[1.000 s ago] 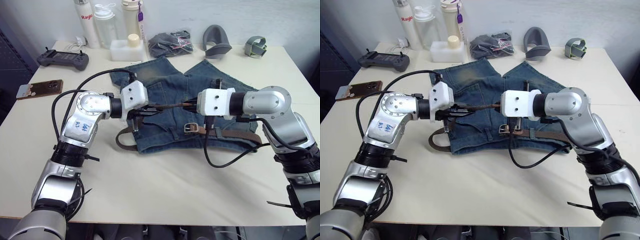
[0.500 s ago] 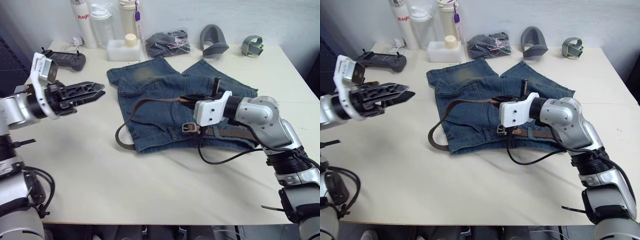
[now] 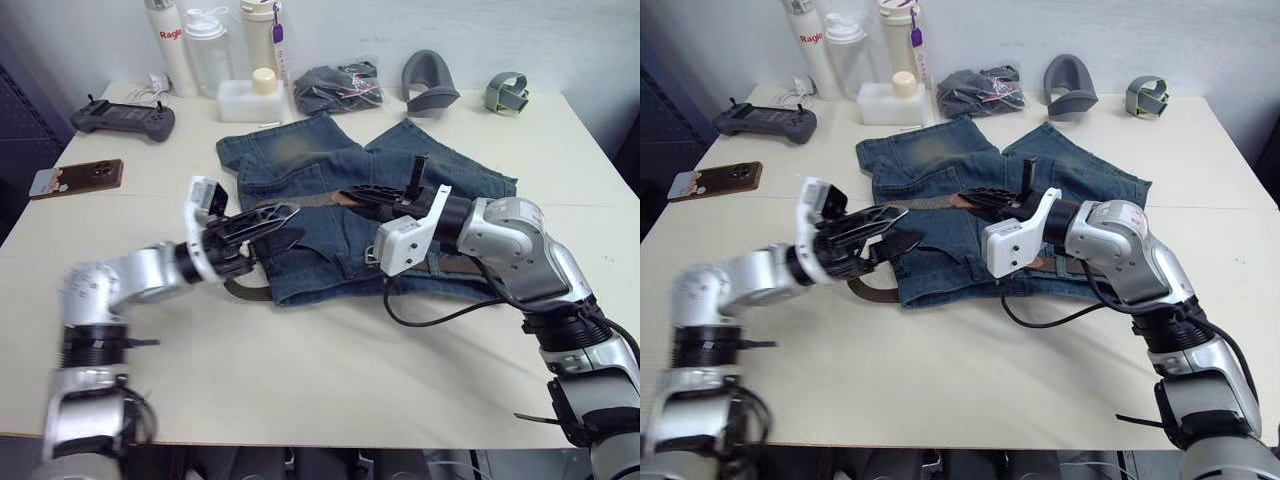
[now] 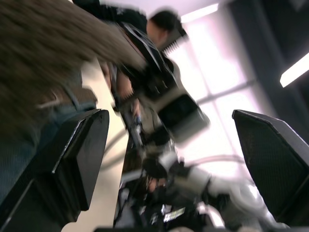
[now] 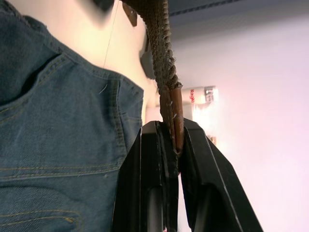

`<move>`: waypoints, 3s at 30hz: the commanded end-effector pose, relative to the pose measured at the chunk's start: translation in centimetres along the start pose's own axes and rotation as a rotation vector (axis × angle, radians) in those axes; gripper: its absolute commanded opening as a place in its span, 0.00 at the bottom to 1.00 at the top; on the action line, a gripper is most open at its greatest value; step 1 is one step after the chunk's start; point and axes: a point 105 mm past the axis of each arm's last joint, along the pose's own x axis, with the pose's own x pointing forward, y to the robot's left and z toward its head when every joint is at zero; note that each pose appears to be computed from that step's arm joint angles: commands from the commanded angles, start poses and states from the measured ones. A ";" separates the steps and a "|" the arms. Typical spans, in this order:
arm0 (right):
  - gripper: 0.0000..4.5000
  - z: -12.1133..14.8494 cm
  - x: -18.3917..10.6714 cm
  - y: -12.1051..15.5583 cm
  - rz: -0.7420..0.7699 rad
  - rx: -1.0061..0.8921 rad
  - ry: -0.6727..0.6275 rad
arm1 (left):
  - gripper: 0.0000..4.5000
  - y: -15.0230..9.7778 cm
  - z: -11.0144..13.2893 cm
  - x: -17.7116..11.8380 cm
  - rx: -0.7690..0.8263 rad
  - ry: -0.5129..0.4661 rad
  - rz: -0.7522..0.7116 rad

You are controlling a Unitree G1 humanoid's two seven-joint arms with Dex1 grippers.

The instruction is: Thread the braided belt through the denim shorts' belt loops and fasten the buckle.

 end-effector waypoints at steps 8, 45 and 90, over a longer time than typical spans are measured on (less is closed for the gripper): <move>0.00 0.9 -0.8 -1.4 -0.048 -0.062 -0.012 | 0.80 -1.5 1.9 1.7 0.006 -0.253 0.055; 0.98 -1.4 -1.8 7.6 0.460 0.800 0.083 | 0.00 0.5 4.9 -5.7 0.073 -0.176 0.348; 0.96 -0.1 1.3 3.1 0.213 1.022 0.045 | 0.00 2.8 7.3 -3.8 0.171 -0.081 0.480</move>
